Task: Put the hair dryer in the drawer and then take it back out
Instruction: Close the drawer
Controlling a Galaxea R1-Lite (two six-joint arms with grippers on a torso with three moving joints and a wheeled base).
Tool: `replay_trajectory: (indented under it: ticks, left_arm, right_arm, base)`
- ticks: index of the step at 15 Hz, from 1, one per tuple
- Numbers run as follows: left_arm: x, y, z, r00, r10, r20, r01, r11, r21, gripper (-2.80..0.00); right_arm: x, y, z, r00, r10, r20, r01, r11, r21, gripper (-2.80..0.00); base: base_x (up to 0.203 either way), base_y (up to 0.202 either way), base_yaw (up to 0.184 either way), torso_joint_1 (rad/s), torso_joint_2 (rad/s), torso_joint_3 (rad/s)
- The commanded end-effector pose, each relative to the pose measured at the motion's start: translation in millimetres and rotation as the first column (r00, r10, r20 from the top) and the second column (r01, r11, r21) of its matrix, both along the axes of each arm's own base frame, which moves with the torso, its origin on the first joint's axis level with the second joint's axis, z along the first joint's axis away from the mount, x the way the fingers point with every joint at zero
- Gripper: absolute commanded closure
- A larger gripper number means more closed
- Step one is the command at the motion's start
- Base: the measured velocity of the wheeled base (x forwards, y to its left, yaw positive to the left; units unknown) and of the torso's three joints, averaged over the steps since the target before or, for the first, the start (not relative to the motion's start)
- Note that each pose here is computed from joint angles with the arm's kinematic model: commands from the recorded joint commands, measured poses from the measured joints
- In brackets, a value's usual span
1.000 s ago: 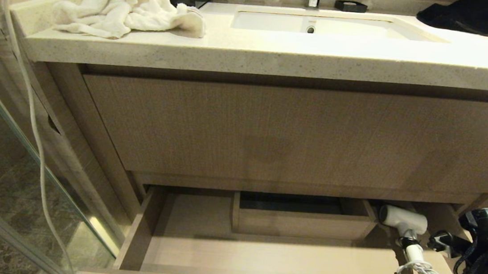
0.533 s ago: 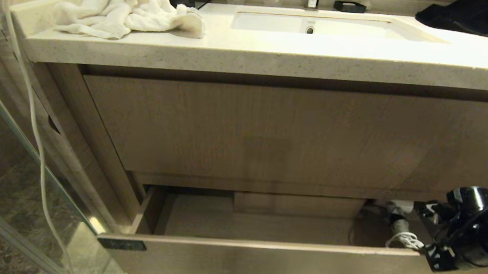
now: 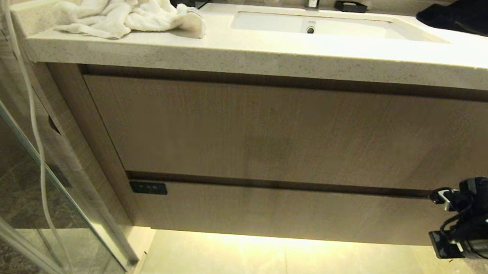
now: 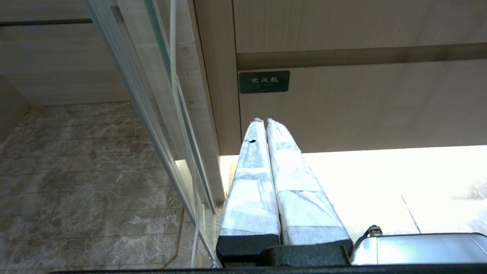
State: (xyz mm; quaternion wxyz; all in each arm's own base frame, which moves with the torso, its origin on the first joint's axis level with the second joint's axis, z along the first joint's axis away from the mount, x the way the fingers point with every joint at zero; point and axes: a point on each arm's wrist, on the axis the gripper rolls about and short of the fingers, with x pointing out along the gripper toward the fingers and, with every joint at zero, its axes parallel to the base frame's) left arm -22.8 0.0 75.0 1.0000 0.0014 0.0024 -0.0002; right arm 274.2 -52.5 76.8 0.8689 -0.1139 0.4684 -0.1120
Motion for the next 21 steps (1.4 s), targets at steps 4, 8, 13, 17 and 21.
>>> replay_trajectory:
  ticks: [4, 8, 13, 17, 21]
  left_arm:
    - [0, 0, 0, 1.000, 0.000, -0.003, 0.000, 1.000, 0.000, 0.00]
    - [0, 0, 0, 1.000, 0.000, -0.002, 0.000, 1.000, 0.000, 0.00]
    - [0, 0, 0, 1.000, 0.000, -0.003, 0.000, 1.000, 0.000, 0.00]
    - [0, 0, 0, 1.000, 0.000, -0.003, 0.000, 1.000, 0.000, 0.00]
    - [0, 0, 0, 1.000, 0.000, -0.003, 0.000, 1.000, 0.000, 0.00]
  right_arm:
    - [-68, 20, 60, 0.990, 0.032, 0.136, -0.030, 0.999, -0.021, 0.00]
    - [-150, 31, 91, 0.949, 0.026, 0.314, -0.010, 0.998, -0.054, 0.00]
    - [-251, 44, 60, 0.866, -0.010, 0.499, 0.025, 0.999, -0.023, 0.00]
    - [-277, 51, 14, 0.758, 0.135, 0.638, -0.194, 0.981, 0.023, 0.00]
    - [-289, 52, 11, 0.552, 0.187, 0.813, -0.261, 0.964, -0.045, 0.00]
  base:
    - [0.000, 0.000, 0.000, 0.000, 0.00, 0.000]
    - [0.000, 0.000, 0.000, 0.000, 0.00, 0.000]
    - [0.000, 0.000, 0.000, 0.000, 0.00, 0.000]
    - [0.000, 0.000, 0.000, 0.000, 0.00, 0.000]
    - [0.000, 0.000, 0.000, 0.000, 0.00, 0.000]
